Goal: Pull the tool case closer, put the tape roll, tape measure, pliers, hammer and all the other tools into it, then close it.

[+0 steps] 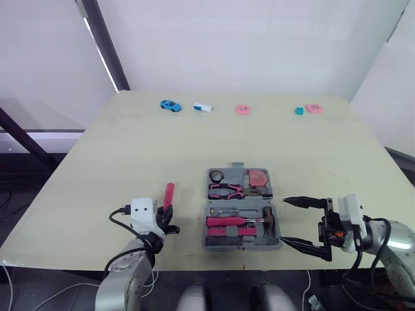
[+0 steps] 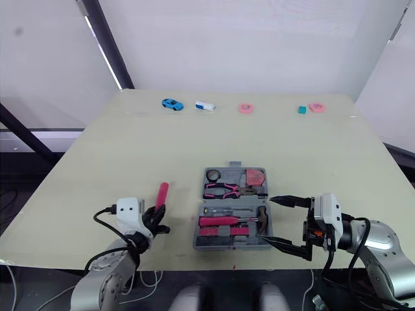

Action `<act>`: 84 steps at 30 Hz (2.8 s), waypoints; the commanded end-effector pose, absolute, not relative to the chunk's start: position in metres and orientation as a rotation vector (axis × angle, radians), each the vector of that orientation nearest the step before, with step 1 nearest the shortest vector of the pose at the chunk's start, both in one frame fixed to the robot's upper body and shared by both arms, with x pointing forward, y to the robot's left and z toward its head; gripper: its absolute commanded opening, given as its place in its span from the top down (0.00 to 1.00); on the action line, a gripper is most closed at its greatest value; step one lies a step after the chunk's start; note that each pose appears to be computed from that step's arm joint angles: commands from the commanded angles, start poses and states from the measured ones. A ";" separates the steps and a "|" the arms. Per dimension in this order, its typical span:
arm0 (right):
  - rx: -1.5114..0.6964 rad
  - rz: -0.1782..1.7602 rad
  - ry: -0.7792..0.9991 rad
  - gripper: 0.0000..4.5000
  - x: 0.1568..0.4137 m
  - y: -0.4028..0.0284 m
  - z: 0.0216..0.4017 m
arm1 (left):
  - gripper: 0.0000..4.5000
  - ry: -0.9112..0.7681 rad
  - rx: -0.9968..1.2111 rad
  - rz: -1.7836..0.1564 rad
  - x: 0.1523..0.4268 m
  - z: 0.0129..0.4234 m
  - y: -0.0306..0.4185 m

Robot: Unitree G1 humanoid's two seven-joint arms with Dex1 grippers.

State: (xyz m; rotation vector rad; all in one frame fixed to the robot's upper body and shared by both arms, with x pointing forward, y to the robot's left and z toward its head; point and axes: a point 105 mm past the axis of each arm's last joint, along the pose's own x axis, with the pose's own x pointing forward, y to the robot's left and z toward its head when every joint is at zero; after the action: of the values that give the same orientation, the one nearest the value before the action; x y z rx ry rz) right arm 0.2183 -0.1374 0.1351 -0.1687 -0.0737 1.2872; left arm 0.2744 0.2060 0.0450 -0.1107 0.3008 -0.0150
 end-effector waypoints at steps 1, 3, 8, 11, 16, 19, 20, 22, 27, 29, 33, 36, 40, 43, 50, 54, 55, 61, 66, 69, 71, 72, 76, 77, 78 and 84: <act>-0.193 1.284 -0.120 0.00 0.216 -0.137 0.145 | 0.89 0.267 -0.096 -0.019 0.276 0.054 0.207; -0.192 1.284 -0.121 0.00 0.216 -0.135 0.146 | 0.89 0.275 -0.089 -0.013 0.277 0.052 0.209; -0.191 1.283 -0.120 0.00 0.215 -0.134 0.147 | 0.53 0.280 -0.068 -0.021 0.278 0.049 0.209; -0.191 1.281 -0.119 0.00 0.216 -0.134 0.147 | 0.22 0.283 -0.064 -0.025 0.278 0.047 0.208; -0.192 1.281 -0.119 0.00 0.217 -0.134 0.148 | 0.01 0.283 -0.061 -0.026 0.277 0.047 0.208; -0.192 1.282 -0.120 0.00 0.217 -0.134 0.148 | 0.01 0.282 -0.061 -0.026 0.277 0.047 0.208; -0.192 1.283 -0.120 0.00 0.218 -0.133 0.148 | 0.01 0.281 -0.061 -0.026 0.277 0.048 0.208; -0.191 1.284 -0.121 0.00 0.218 -0.133 0.148 | 0.01 0.274 -0.063 -0.031 0.276 0.050 0.209; -0.186 1.280 -0.121 0.00 0.218 -0.133 0.148 | 0.01 0.234 -0.035 -0.127 0.277 0.061 0.205; -0.185 1.278 -0.122 0.00 0.218 -0.133 0.148 | 0.01 0.213 -0.025 -0.184 0.278 0.068 0.209; -0.184 1.275 -0.123 0.00 0.220 -0.132 0.148 | 0.01 0.182 0.030 -0.333 0.282 0.087 0.223; -0.183 1.274 -0.126 0.00 0.221 -0.131 0.148 | 0.01 0.178 0.093 -0.477 0.288 0.101 0.232; -0.182 1.278 -0.131 0.00 0.222 -0.129 0.148 | 0.01 0.206 0.274 -0.732 0.295 0.117 0.241; -0.182 1.280 -0.132 0.00 0.222 -0.129 0.149 | 0.01 0.234 0.417 -0.929 0.298 0.124 0.245; -0.195 1.286 -0.133 0.00 0.222 -0.132 0.151 | 0.01 0.343 0.656 -1.370 0.293 0.139 0.239; -0.212 1.287 -0.133 0.00 0.224 -0.136 0.156 | 0.01 0.468 1.018 -1.565 0.293 0.133 0.240; -0.214 1.290 -0.131 0.00 0.224 -0.136 0.156 | 0.01 0.492 1.110 -1.599 0.295 0.131 0.243; -0.224 1.295 -0.121 0.00 0.224 -0.140 0.155 | 0.01 0.532 1.440 -1.748 0.311 0.132 0.243; -0.225 1.293 -0.120 0.00 0.225 -0.140 0.155 | 0.01 0.599 1.782 -1.949 0.315 0.128 0.247; -0.225 1.292 -0.121 0.00 0.225 -0.139 0.154 | 0.01 0.547 1.881 -2.024 0.319 0.127 0.237; -0.224 1.292 -0.122 0.00 0.225 -0.139 0.154 | 0.01 0.496 1.940 -2.062 0.322 0.127 0.228; -0.223 1.291 -0.122 0.00 0.225 -0.138 0.154 | 0.01 0.469 1.978 -2.080 0.323 0.126 0.223; -0.223 1.289 -0.122 0.00 0.224 -0.139 0.153 | 0.01 0.427 2.054 -2.118 0.326 0.123 0.217; -0.223 1.288 -0.121 0.00 0.224 -0.139 0.154 | 0.01 0.414 2.078 -2.136 0.325 0.121 0.216; -0.225 1.285 -0.121 0.00 0.224 -0.140 0.154 | 0.01 0.392 2.107 -2.158 0.325 0.119 0.213; -0.228 1.278 -0.121 0.00 0.224 -0.141 0.154 | 0.01 0.287 2.219 -2.172 0.330 0.111 0.202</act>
State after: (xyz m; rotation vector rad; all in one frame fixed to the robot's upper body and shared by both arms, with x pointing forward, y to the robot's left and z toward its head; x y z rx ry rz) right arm 0.2253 -0.1393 0.1443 -0.2011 -0.0779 1.2872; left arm 0.3228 0.2094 0.1023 2.1447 0.3551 -2.2132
